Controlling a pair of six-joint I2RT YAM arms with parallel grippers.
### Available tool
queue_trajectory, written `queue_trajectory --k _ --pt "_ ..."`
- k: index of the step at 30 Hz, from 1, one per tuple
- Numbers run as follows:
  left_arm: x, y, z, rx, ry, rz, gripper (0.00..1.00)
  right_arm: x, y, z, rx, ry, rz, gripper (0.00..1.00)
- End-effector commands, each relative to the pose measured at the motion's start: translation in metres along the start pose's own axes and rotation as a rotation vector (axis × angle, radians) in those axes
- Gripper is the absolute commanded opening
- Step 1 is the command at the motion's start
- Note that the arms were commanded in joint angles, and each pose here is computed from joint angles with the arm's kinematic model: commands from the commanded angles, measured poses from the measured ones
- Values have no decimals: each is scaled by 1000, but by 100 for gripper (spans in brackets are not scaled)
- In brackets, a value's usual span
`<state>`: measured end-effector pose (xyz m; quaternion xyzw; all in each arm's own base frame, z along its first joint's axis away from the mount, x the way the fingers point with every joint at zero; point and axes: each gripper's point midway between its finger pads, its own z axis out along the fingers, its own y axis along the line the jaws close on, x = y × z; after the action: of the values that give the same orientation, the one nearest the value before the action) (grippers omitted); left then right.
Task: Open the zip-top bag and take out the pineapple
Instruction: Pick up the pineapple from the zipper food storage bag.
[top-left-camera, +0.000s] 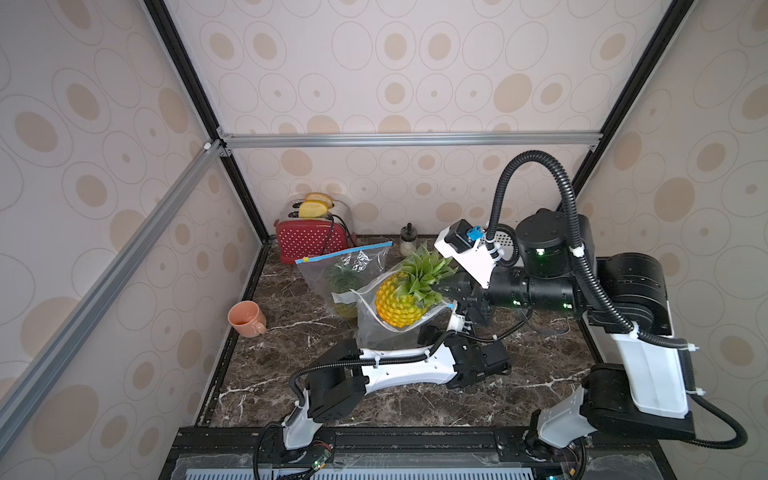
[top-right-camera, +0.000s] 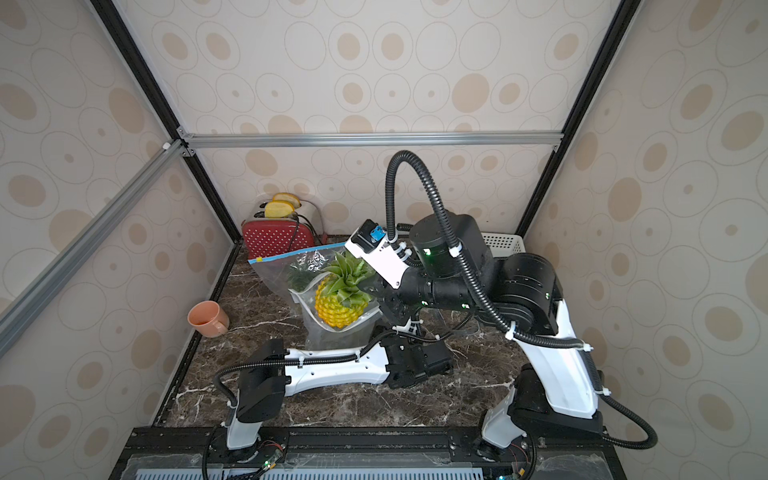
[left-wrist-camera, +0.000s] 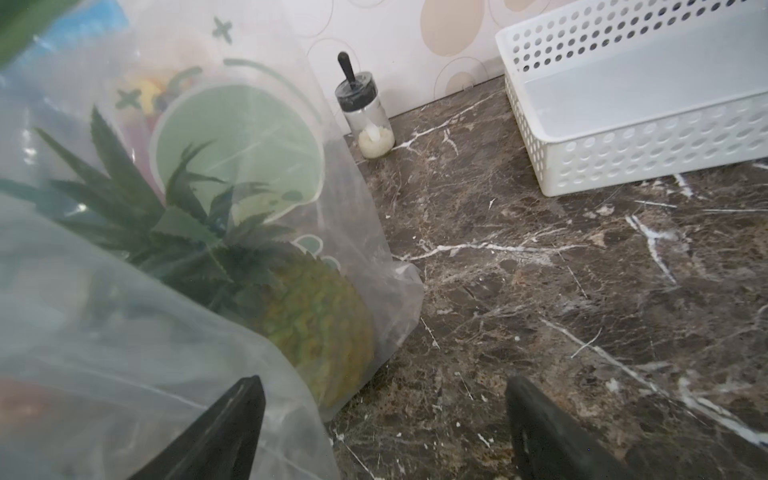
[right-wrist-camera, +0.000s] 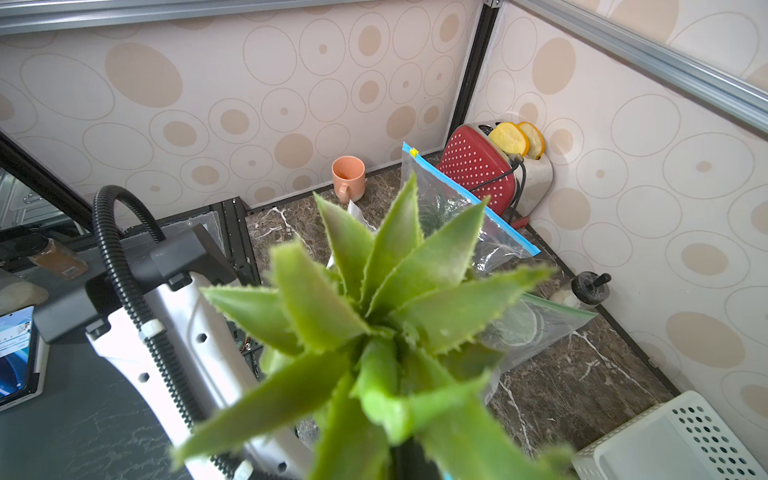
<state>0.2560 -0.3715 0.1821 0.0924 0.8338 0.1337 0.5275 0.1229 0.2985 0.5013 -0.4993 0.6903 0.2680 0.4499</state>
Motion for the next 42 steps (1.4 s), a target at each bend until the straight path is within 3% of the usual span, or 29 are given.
queue_trajectory --k 1,10,13,19,24,30,36,39,42 --pt "-17 15 -23 -8 -2 0 99 -26 -8 -21 48 -118 -4 0" --pt "2 14 -67 56 27 124 99 -20 -14 -19 85 -90 -18 0" --pt "10 20 -65 49 32 143 99 -21 -10 -17 67 -96 -12 0" --pt "6 38 -34 -34 48 177 99 -22 -5 -14 33 -100 0 0" --pt "14 45 7 -20 106 169 99 -24 -3 -14 25 -104 2 0" --pt "0 66 39 -22 124 147 96 -31 4 -19 -5 -137 8 0" --pt "1 65 61 -21 155 182 65 -31 6 -20 -9 -141 10 0" --pt "4 59 63 -10 160 186 54 -32 7 -21 -10 -145 10 0" --pt "7 57 64 1 168 187 37 -34 7 -23 -11 -155 10 0"
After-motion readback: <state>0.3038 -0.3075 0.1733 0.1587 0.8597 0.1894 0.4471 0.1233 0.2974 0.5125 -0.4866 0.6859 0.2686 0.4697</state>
